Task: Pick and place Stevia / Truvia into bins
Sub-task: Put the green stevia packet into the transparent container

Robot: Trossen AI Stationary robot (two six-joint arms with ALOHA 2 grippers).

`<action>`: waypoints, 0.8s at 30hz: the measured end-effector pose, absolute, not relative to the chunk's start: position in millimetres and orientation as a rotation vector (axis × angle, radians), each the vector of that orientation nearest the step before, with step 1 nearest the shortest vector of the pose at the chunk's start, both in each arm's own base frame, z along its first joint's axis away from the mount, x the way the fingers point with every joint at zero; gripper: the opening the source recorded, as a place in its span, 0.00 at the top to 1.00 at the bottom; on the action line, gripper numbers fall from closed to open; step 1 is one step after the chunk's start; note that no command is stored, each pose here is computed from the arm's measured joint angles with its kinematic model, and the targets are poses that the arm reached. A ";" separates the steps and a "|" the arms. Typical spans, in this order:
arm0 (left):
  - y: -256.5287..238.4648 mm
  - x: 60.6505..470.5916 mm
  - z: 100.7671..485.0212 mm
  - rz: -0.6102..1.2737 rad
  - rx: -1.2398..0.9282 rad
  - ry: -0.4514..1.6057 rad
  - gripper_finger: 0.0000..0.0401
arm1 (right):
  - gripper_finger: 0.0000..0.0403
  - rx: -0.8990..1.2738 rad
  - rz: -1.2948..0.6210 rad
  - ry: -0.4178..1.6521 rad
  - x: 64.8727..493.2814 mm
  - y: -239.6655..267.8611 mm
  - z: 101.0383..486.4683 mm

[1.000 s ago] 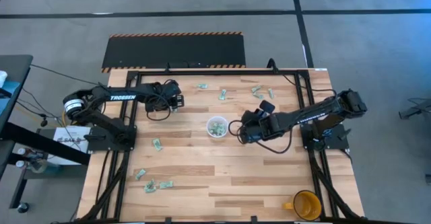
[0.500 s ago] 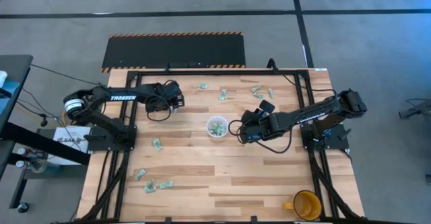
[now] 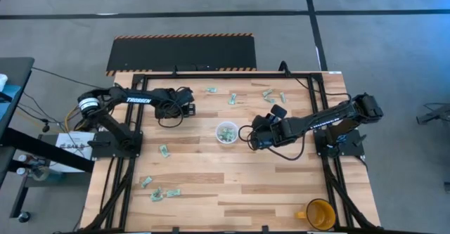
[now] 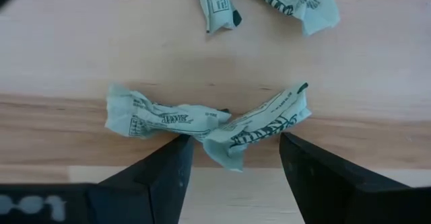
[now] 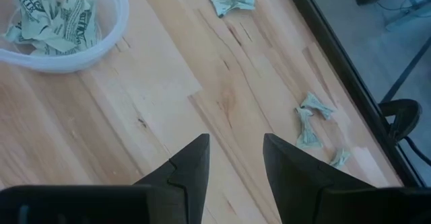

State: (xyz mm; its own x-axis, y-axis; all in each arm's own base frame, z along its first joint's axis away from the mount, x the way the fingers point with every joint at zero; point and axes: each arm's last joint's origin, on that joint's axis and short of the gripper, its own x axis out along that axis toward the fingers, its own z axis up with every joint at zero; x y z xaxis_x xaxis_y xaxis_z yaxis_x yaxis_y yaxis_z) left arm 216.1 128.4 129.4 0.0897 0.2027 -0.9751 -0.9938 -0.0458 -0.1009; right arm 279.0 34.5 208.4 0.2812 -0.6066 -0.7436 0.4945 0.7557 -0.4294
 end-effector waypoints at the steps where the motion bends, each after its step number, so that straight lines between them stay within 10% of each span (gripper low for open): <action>1: 128.3 215.9 129.2 1.265 -1.136 0.971 0.45 | 0.67 -0.122 -0.741 1.052 279.0 34.5 208.4; 24: 131.1 218.6 133.3 1.195 -0.907 1.073 0.99 | 0.67 -0.118 -0.740 1.045 279.7 34.6 208.5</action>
State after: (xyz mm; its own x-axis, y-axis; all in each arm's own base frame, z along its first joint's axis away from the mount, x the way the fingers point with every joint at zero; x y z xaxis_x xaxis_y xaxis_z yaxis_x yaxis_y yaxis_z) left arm 218.6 131.1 133.3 0.0374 0.2605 -0.9648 -0.9871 0.1597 0.0048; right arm 279.7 34.6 208.5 0.2870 -0.6058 -0.7421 0.4986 0.7559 -0.4242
